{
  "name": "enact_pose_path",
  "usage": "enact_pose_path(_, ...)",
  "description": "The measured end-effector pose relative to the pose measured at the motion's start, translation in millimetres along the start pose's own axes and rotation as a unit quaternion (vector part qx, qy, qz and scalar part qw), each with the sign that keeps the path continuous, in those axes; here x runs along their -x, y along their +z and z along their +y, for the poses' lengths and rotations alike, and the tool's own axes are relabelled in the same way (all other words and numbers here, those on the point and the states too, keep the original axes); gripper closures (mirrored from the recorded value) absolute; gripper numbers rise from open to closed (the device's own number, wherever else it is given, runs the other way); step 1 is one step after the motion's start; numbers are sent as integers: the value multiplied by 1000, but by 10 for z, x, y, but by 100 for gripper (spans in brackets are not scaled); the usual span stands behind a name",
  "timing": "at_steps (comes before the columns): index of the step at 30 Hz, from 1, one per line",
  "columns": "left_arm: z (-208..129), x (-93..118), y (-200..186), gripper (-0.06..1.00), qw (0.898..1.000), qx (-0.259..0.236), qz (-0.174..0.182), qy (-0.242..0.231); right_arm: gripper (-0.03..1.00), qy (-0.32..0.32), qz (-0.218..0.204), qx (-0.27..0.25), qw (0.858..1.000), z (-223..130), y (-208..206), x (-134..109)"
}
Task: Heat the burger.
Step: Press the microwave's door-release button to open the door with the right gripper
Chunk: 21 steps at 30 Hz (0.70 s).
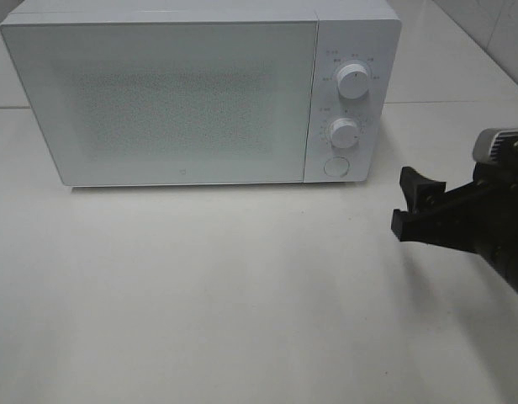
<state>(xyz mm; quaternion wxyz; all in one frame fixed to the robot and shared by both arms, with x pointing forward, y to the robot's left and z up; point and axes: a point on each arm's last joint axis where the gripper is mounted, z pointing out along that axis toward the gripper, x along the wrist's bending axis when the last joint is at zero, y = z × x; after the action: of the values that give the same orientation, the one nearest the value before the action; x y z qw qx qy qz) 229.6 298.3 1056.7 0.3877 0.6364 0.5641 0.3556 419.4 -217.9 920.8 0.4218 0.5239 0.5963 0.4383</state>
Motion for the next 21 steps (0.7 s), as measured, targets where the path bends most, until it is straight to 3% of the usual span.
enact_pose_path(5,0,0,0,-3,1000,0,0,0,20,-1,2,-22,1000,-90,-1,-191)
enact_pose_path(16,0,0,0,-3,1000,0,0,0,20,2,20,-13,1000,-60,92,-513)
enact_pose_path(21,0,0,0,-3,1000,0,0,0,22,56,22,-10,998,-43,100,-549)
